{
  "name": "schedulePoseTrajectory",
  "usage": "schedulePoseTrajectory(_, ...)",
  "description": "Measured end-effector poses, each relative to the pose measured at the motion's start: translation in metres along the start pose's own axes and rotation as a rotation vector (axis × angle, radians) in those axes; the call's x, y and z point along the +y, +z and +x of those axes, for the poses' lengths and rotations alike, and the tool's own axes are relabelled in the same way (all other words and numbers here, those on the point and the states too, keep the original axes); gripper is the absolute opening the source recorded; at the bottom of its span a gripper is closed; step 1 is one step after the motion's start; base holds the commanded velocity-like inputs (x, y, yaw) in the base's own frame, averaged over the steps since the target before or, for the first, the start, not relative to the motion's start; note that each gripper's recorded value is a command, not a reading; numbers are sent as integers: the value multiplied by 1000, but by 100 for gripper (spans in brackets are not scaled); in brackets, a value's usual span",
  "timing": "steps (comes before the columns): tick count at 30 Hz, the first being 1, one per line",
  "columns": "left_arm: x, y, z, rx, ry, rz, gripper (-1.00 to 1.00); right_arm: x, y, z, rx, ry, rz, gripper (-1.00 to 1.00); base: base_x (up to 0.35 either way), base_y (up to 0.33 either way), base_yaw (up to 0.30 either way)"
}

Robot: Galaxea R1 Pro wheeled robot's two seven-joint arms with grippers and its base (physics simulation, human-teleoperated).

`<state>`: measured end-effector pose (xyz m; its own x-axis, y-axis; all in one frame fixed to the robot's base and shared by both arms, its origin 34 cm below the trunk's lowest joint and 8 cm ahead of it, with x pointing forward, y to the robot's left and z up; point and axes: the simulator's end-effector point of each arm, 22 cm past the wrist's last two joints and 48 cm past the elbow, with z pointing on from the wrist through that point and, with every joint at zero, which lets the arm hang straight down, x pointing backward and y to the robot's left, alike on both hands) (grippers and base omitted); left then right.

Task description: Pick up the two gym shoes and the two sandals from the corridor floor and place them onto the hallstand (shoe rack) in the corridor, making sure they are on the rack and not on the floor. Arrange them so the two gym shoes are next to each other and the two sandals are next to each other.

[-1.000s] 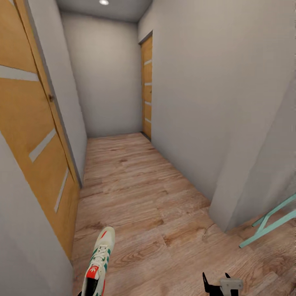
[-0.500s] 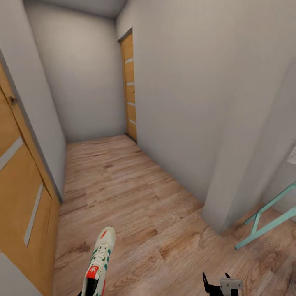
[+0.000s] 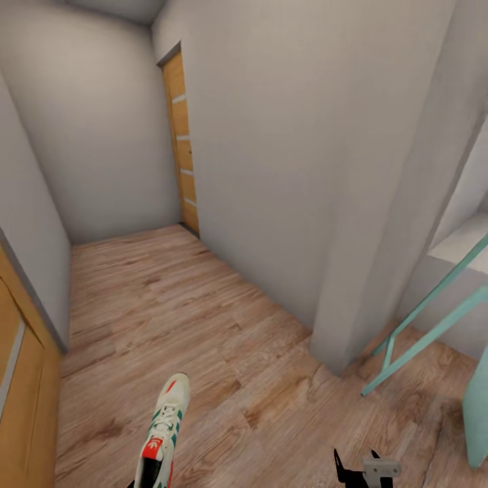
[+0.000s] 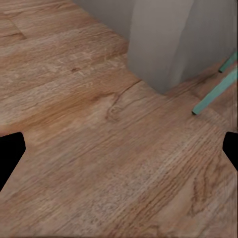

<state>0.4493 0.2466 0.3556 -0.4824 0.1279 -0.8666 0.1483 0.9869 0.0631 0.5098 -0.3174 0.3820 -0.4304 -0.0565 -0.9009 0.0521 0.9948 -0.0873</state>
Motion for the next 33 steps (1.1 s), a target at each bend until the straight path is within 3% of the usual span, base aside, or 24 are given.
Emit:
schedulePoseTrajectory(16, 0, 0, 0, 0, 0, -1, -100, 0, 0, 0, -1, 0, 2, 100, 5, 4, -271)
schedulePoseTrajectory(33, 0, 0, 0, 0, -1, -2, -100, 0, 0, 0, -1, 0, 2, 100, 114, 100, -271)
